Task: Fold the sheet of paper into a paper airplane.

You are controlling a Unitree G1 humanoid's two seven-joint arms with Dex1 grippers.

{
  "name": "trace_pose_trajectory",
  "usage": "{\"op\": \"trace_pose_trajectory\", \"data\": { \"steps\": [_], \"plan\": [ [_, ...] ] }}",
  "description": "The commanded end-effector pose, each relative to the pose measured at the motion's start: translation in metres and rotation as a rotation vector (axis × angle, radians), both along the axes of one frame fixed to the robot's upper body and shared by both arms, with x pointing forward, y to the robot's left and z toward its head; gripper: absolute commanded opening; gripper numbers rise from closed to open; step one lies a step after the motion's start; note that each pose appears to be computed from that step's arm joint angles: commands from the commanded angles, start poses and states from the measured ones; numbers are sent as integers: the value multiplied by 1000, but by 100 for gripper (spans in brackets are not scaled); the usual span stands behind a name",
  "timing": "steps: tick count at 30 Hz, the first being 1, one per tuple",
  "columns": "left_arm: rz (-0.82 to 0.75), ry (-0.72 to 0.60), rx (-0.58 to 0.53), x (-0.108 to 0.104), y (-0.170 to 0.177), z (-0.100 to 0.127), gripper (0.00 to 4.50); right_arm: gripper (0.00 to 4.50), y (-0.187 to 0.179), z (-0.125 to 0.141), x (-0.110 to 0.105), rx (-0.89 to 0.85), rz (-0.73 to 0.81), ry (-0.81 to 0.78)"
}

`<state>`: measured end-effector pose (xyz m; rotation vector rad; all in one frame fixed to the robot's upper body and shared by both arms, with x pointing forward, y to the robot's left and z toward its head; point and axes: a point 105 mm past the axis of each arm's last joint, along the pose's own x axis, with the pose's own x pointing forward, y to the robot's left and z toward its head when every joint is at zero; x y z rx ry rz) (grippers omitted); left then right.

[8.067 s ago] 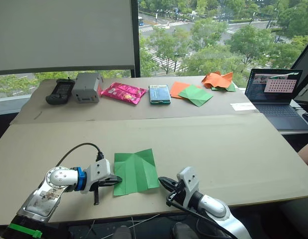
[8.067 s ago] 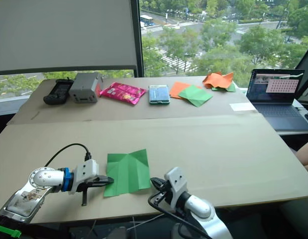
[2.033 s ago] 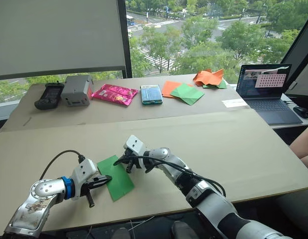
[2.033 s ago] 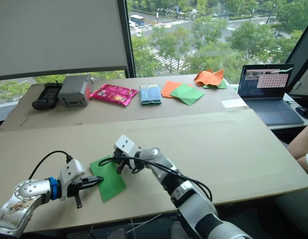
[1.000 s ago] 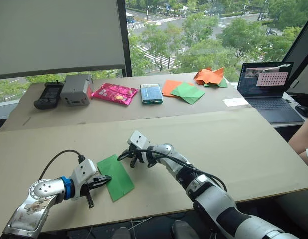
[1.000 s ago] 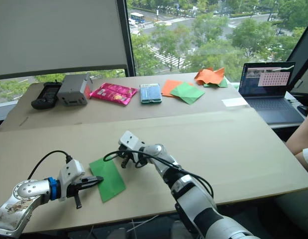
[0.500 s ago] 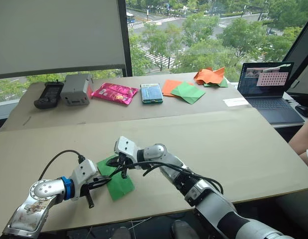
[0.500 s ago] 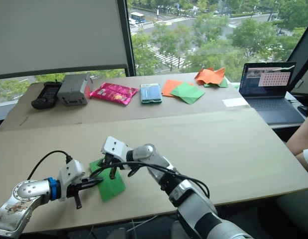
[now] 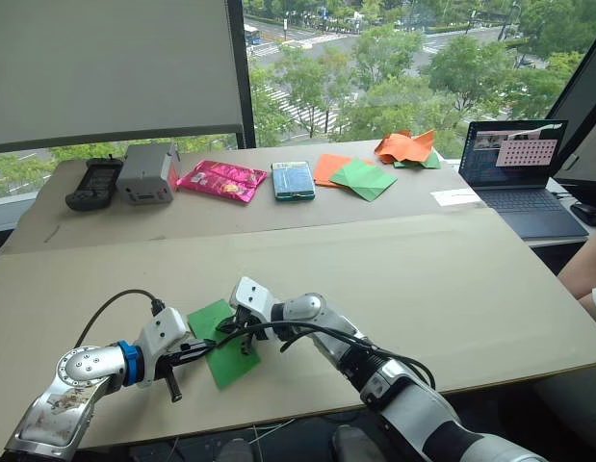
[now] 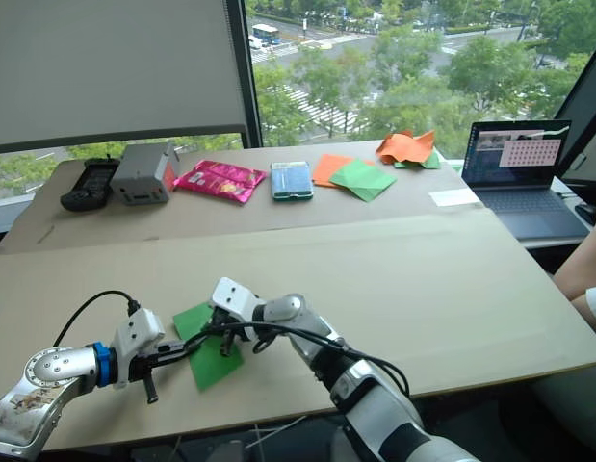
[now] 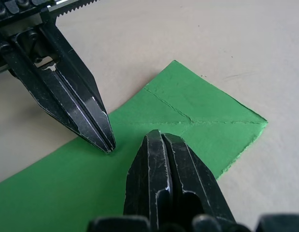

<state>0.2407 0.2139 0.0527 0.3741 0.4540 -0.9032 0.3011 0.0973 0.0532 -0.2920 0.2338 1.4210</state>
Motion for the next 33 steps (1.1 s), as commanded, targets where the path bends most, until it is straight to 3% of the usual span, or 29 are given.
{"op": "trace_pose_trajectory", "data": {
  "steps": [1, 29, 33],
  "plan": [
    [12, 71, 48, -7, 8, -16, 0, 6, -8, -10, 1, -18, -34, 22],
    [-10, 63, 53, -3, 6, -16, 0, 6, -35, -17, 17, -73, -114, 12],
    [-14, 63, 52, -2, 6, -16, 0, 6, -37, -19, 7, -88, -75, 8]
  ]
}}
